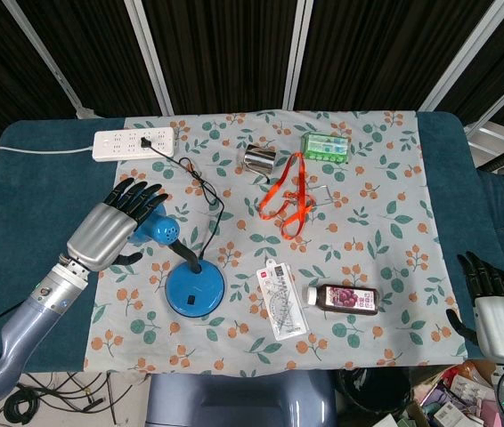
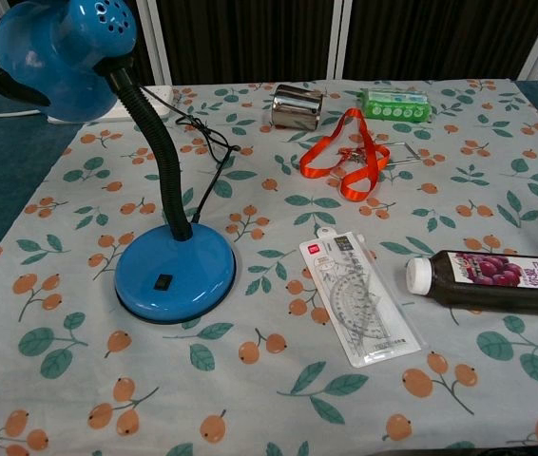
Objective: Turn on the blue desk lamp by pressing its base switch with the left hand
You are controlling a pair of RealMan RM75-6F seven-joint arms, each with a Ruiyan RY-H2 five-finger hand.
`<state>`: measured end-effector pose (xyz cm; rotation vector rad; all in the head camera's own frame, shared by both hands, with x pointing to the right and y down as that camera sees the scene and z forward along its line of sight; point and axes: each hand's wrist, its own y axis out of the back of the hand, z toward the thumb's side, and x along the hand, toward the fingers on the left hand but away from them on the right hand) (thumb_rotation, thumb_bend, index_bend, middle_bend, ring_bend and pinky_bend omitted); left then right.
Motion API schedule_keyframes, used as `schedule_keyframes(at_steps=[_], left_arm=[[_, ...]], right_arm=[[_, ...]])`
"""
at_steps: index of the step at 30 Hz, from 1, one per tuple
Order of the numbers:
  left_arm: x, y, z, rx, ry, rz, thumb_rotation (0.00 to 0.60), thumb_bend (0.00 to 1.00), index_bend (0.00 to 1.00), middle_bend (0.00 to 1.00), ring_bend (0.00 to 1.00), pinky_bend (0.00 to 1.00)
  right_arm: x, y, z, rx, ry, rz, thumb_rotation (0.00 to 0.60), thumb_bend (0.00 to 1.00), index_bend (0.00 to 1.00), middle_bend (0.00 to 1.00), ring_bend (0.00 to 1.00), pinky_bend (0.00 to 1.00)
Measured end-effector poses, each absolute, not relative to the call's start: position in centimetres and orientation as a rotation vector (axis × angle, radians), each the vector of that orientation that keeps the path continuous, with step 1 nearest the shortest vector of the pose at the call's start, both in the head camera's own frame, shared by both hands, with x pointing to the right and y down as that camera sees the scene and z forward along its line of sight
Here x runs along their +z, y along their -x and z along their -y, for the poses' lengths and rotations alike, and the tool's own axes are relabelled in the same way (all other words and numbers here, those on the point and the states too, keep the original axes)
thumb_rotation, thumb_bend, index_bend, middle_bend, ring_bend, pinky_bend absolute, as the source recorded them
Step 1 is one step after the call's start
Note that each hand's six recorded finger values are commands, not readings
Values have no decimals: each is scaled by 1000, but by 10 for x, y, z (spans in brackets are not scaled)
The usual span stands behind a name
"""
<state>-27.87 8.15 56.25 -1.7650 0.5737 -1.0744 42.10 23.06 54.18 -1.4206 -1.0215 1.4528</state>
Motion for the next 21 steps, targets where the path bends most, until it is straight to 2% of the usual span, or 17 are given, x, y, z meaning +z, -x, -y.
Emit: schedule_keyframes(at_steps=[21], left_arm=[[565,271,-81,-1062,1751,-553,600,82,0,50,0,0]], right_arm=[[542,-421,-230,1454,1419,1023,600,163,4,56,119,161]])
